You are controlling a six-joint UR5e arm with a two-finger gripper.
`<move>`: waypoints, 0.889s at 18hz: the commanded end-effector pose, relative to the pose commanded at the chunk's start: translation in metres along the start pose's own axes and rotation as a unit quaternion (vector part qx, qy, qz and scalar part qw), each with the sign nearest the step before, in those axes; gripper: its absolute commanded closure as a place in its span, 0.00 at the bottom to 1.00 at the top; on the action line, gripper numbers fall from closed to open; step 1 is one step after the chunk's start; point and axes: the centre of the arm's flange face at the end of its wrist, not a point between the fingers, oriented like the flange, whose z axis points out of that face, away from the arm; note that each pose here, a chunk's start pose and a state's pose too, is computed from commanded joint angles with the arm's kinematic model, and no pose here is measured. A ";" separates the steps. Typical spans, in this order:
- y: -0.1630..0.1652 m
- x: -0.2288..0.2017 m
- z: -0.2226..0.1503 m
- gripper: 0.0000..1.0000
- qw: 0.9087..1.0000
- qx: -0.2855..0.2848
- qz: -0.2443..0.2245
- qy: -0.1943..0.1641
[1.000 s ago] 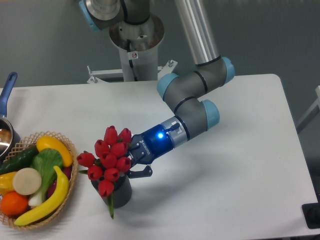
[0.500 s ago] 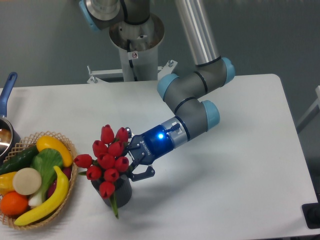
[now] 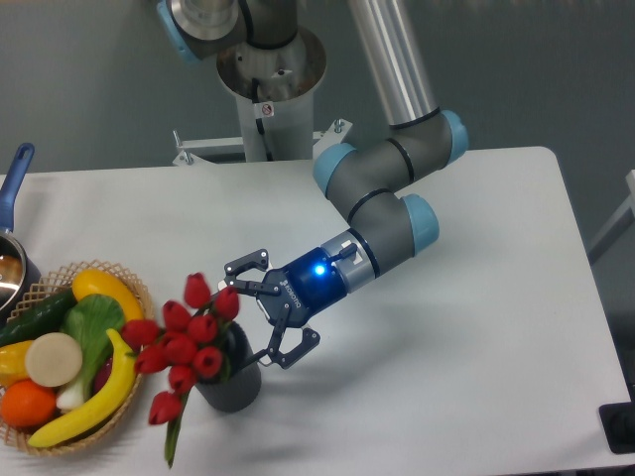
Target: Insert the flowers into the vase
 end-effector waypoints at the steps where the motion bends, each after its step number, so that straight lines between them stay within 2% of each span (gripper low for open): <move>1: -0.005 0.001 -0.008 0.00 1.000 -0.027 0.008 -0.011; 5: -0.027 -0.001 -0.033 0.00 0.994 -0.094 0.036 -0.046; 8: -0.037 -0.003 -0.053 0.00 0.984 -0.151 0.052 -0.075; 10: -0.058 0.006 -0.068 0.00 0.972 -0.199 0.069 -0.100; 12: -0.056 0.006 -0.101 0.00 0.957 -0.249 0.064 -0.137; 14: -0.070 0.010 -0.115 0.00 0.946 -0.273 0.072 -0.157; 16: -0.091 0.016 -0.150 0.00 0.929 -0.302 0.079 -0.198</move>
